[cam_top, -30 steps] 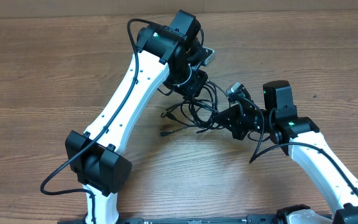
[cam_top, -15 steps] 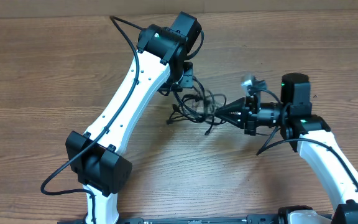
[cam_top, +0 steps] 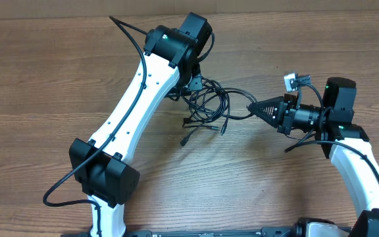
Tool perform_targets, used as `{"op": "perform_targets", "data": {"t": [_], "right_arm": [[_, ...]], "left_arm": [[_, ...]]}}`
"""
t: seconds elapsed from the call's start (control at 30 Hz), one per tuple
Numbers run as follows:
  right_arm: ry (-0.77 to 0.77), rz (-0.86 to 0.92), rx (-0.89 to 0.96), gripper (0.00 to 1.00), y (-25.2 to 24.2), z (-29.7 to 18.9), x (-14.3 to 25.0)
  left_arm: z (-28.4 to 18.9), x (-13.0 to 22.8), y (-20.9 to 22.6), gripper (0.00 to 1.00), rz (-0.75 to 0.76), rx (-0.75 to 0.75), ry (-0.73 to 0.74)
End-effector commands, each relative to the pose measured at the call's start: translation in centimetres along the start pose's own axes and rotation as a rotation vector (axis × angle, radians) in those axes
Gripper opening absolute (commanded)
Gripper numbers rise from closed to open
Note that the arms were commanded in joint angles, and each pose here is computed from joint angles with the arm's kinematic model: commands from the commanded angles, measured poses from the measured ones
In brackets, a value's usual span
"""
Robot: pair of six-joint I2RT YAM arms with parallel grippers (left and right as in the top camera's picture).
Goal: Untangle cables
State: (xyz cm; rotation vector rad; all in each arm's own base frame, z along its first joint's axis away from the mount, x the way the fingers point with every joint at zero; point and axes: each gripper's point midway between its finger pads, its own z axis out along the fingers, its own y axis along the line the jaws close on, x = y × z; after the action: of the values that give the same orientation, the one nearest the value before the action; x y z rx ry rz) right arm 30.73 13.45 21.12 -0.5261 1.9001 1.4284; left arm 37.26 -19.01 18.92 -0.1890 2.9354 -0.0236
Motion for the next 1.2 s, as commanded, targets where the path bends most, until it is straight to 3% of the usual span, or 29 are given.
{"op": "perform_targets", "data": {"t": [0.0,0.77,0.83,0.9,1.03,1.17], "right_arm": [[-0.032,0.111,0.155,0.04,-2.7,-0.7,-0.6],[0.019,0.4,0.453,0.04,-7.2,-2.2,3.2],[0.02,0.402,0.461,0.2,-7.3,-2.3,3.3],[0.022,0.403,0.459,0.22,-7.2,-2.2,3.3],[0.05,0.348,0.444,0.45,-6.9,-1.7,3.6],[0.055,0.327,0.445,0.57,-6.9,-1.7,3.6]], "left_arm": [[-0.1,-0.7,1.7,0.04,-0.024,-0.07,-0.027],[-0.1,-0.2,2.0,0.04,-0.005,-0.08,-0.01],[-0.1,-0.2,2.0,0.05,-0.004,-0.082,-0.008],[-0.1,-0.2,2.0,0.05,-0.004,-0.082,-0.007],[-0.1,0.0,1.5,0.04,-0.005,-0.057,0.005],[-0.1,0.1,1.5,0.05,0.027,-0.054,0.009]]}}
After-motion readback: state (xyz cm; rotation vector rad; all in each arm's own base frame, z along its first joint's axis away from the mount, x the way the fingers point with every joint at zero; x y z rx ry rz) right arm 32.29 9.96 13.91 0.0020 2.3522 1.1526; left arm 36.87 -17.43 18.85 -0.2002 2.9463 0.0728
